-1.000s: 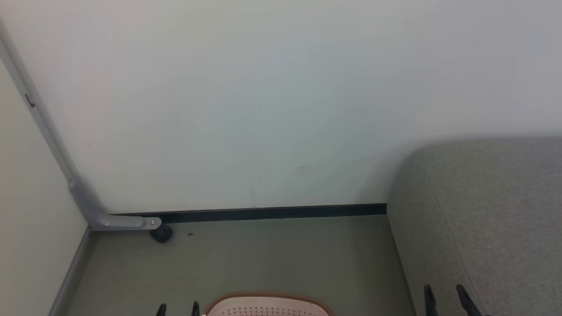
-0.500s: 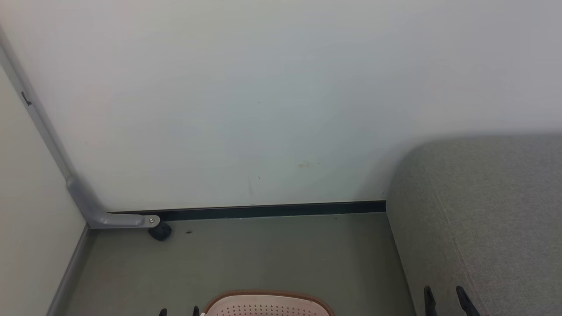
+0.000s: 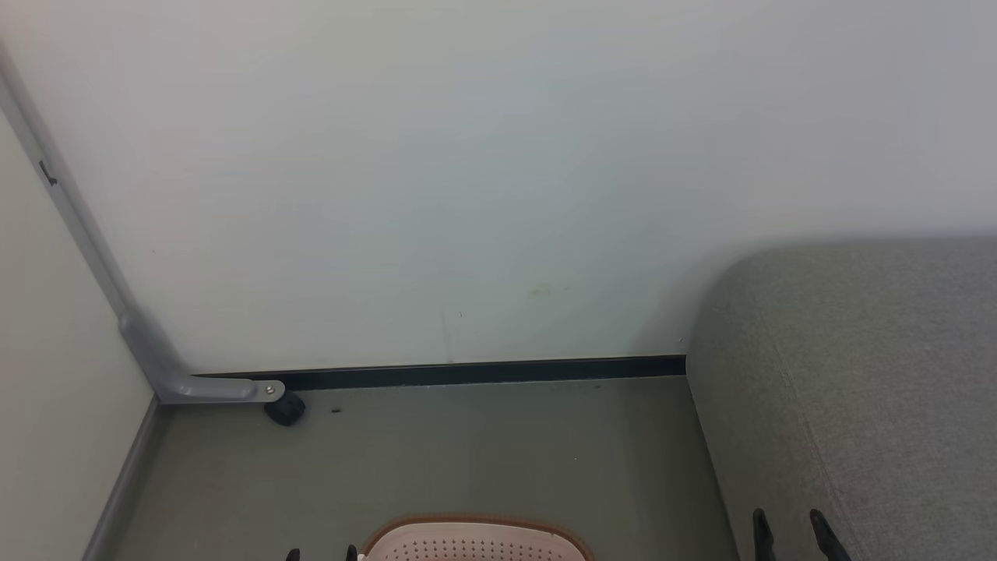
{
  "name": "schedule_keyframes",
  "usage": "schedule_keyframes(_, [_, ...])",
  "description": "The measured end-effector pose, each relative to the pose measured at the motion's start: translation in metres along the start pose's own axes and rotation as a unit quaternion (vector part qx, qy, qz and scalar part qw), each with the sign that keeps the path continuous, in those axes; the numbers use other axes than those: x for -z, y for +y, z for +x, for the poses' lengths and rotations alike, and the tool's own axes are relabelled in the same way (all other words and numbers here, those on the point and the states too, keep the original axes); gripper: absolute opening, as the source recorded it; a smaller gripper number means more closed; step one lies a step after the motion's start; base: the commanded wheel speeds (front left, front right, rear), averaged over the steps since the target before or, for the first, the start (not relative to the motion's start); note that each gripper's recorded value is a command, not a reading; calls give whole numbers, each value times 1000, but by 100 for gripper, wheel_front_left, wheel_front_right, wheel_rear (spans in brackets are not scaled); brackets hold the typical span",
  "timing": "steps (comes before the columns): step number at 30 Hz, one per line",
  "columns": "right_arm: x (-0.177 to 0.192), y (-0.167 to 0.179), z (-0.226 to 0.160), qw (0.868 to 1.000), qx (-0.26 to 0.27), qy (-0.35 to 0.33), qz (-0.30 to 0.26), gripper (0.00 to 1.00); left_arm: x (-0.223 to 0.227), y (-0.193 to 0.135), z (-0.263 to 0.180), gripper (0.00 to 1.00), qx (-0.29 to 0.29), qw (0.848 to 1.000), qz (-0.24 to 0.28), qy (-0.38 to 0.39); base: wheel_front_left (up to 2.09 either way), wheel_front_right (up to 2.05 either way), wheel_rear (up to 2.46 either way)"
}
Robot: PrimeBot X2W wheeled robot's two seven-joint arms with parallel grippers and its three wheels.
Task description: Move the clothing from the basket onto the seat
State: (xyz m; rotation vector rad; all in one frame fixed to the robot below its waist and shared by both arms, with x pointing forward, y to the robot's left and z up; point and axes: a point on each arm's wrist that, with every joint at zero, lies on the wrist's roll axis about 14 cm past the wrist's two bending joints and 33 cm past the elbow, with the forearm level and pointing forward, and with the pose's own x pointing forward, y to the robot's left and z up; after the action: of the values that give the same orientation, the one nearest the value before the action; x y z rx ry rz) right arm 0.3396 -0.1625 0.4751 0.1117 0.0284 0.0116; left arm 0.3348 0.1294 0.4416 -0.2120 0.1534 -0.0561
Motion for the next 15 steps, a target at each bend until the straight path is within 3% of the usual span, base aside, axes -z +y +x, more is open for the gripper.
schedule_keyframes(15, [4, -1, -1, 1000, 3, 6, 2, 100, 1, 0, 1, 100, 1, 1000, 2, 2, 0, 0, 0])
